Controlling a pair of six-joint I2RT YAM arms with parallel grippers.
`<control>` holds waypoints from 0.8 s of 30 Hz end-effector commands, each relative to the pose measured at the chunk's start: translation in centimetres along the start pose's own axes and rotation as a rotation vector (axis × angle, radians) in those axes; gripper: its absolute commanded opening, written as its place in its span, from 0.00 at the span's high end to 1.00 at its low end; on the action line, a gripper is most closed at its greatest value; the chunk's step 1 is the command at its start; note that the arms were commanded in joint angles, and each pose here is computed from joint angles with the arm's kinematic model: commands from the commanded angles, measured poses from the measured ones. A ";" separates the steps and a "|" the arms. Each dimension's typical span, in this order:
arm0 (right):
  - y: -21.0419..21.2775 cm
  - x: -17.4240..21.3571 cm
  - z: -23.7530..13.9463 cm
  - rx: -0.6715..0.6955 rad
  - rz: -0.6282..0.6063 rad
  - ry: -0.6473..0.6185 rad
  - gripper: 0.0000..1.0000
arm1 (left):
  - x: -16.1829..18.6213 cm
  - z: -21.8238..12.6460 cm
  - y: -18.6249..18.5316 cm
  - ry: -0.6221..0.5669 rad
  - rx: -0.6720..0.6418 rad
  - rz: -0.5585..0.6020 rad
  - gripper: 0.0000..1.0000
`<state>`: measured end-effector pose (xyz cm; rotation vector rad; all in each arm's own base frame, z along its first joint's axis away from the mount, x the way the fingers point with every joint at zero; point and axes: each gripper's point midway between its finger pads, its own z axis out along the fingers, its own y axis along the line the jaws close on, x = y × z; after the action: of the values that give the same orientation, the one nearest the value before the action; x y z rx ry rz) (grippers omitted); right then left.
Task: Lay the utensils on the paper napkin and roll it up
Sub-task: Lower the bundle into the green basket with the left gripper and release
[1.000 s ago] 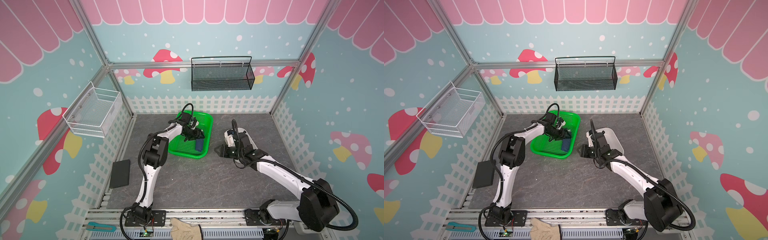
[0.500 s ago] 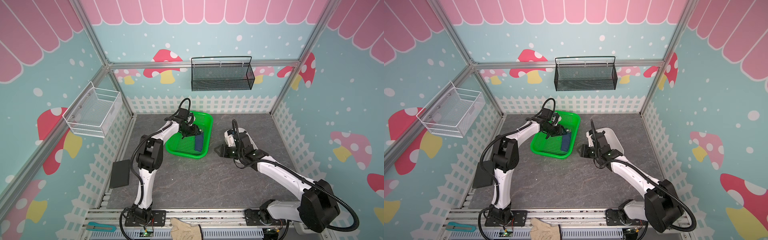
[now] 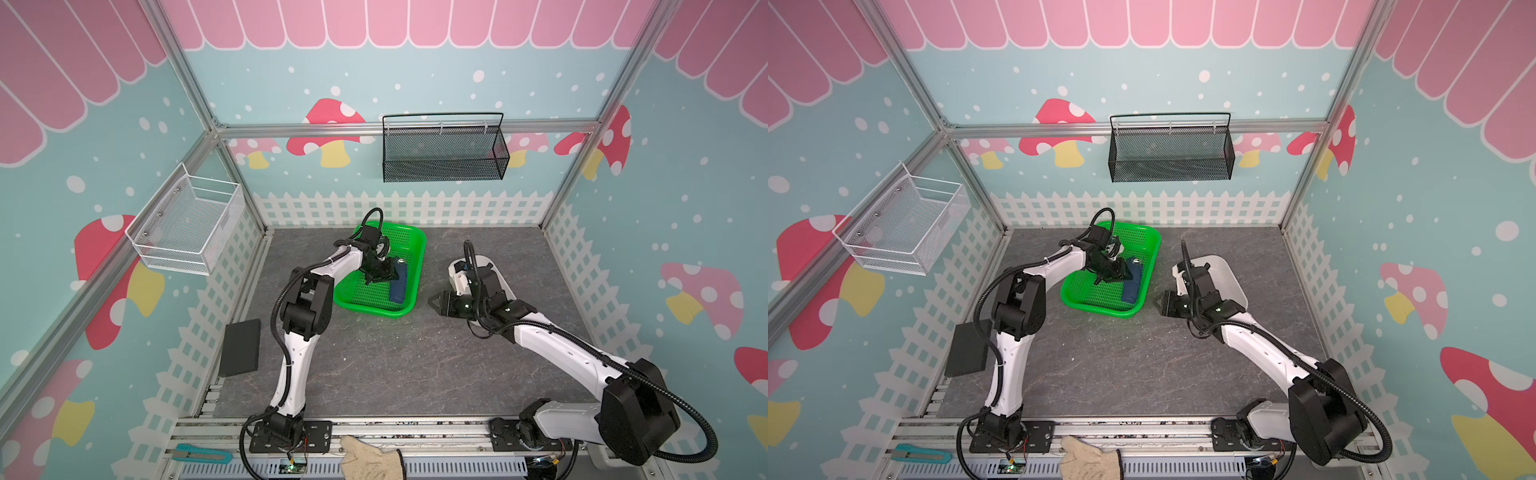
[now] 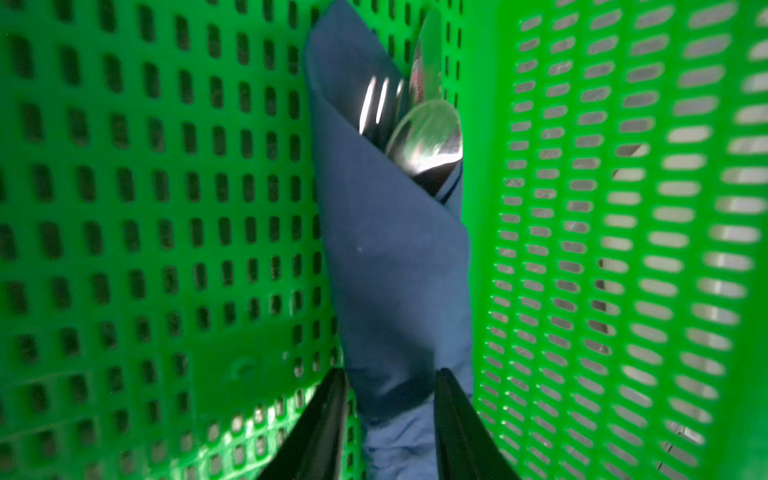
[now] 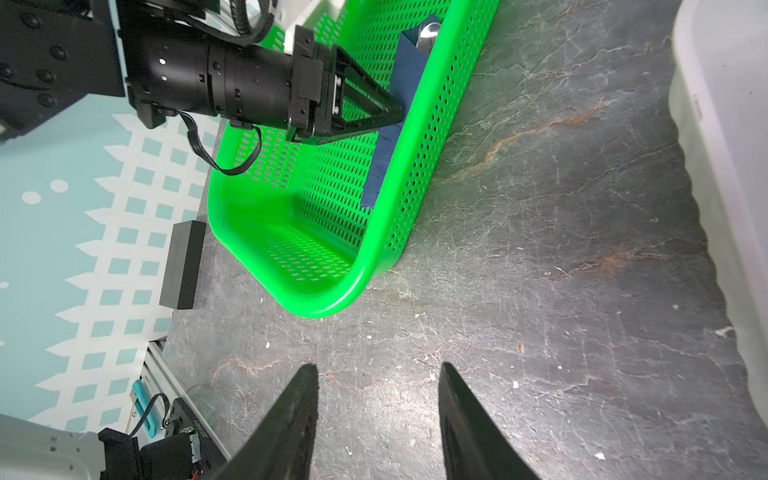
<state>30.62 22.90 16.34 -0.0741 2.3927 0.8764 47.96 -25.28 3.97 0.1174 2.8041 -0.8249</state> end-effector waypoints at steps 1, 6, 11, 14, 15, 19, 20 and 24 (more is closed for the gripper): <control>0.0 0.1 -0.1 -0.007 0.003 -0.002 0.51 | -0.1 0.6 0.2 0.012 -0.008 0.004 0.69; 0.0 0.1 0.1 -0.008 0.001 0.004 0.51 | 0.3 1.6 -0.2 0.039 0.027 0.024 0.78; 0.0 0.2 0.4 -0.015 0.000 0.016 0.51 | 0.9 2.4 -1.0 0.075 0.097 0.068 0.78; 0.1 0.3 0.6 -0.020 -0.004 0.026 0.51 | 1.2 2.8 -1.1 0.088 0.115 0.072 0.78; 0.1 0.4 0.7 -0.020 -0.002 0.029 0.51 | 1.3 2.9 -1.1 0.091 0.118 0.073 0.78; 0.1 0.5 0.9 -0.024 0.000 0.038 0.51 | 1.1 2.7 0.1 0.073 0.061 0.053 0.77; 0.1 0.5 0.9 -0.025 -0.001 0.037 0.51 | 0.9 2.3 0.2 0.062 0.056 0.053 0.75; 0.0 0.6 0.8 -0.021 0.000 0.034 0.51 | 0.0 1.0 1.1 0.016 -0.008 0.034 0.73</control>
<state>30.38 23.40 15.48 -0.0895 2.4242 0.9031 48.21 -26.83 3.41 0.2046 2.7810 -0.9411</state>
